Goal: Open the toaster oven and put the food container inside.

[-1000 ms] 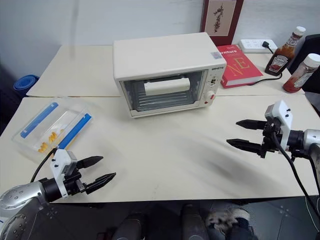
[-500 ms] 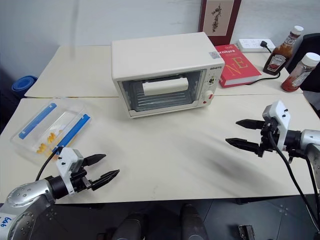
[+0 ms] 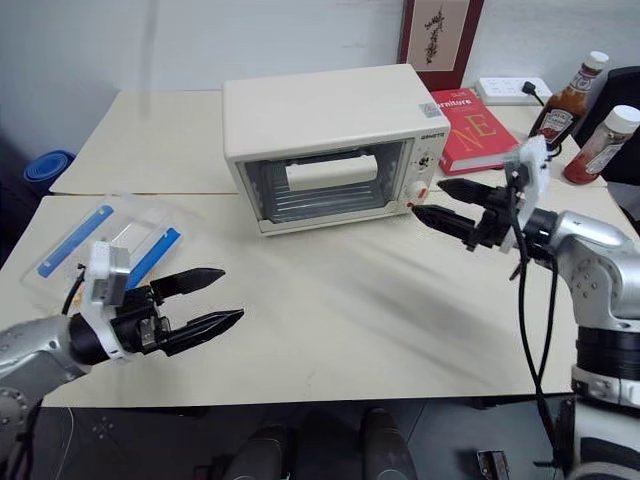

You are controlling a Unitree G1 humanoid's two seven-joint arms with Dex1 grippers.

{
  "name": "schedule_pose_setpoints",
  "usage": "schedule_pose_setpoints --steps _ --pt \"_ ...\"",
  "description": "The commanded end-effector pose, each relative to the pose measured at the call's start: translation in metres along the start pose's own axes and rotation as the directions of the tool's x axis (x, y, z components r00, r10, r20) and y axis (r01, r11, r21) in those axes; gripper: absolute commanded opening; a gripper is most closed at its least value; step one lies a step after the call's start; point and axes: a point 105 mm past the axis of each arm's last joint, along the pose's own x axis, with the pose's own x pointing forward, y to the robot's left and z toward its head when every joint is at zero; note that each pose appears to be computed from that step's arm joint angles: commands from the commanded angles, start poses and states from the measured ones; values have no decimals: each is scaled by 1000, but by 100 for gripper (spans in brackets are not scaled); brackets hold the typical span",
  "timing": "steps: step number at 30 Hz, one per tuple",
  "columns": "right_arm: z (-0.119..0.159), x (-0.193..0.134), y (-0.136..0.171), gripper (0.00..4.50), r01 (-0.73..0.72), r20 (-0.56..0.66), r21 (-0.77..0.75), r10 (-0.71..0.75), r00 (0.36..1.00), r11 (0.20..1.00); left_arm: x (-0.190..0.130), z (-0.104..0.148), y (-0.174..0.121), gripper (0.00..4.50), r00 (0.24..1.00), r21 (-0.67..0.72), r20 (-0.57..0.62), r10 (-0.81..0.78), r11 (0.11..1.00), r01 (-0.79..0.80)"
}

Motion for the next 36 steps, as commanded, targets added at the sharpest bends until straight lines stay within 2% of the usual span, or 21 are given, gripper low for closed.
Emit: schedule_pose_setpoints --steps 1,6,11,16,22,25,28,31,36 --pt "9 16 2 448 -48 39 -20 48 998 999 -1 13 1 450 1000 66 6 12 998 -12" --pt "11 39 2 448 -103 40 -26 104 994 994 0 28 -1 450 999 114 34 11 993 -15" --pt "16 54 6 448 -149 54 -37 150 987 988 1 31 -1 450 999 136 32 21 990 -25" --pt "19 67 26 448 -238 70 -48 241 968 970 2 38 6 450 996 159 57 64 985 -72" --pt "19 58 59 448 -363 68 -69 367 928 929 3 49 16 450 992 187 89 93 976 -108" --pt "13 44 74 448 -404 70 -76 409 910 912 9 62 40 450 975 184 147 165 964 -191" --pt "1 31 85 448 -428 53 -70 432 900 901 24 71 50 450 975 201 163 151 962 -183" --pt "-15 22 92 450 -435 19 -68 437 899 898 38 80 55 395 979 233 171 107 962 -146" --pt "-33 21 89 450 -377 0 -68 378 926 924 62 88 66 235 988 292 139 67 951 -105"
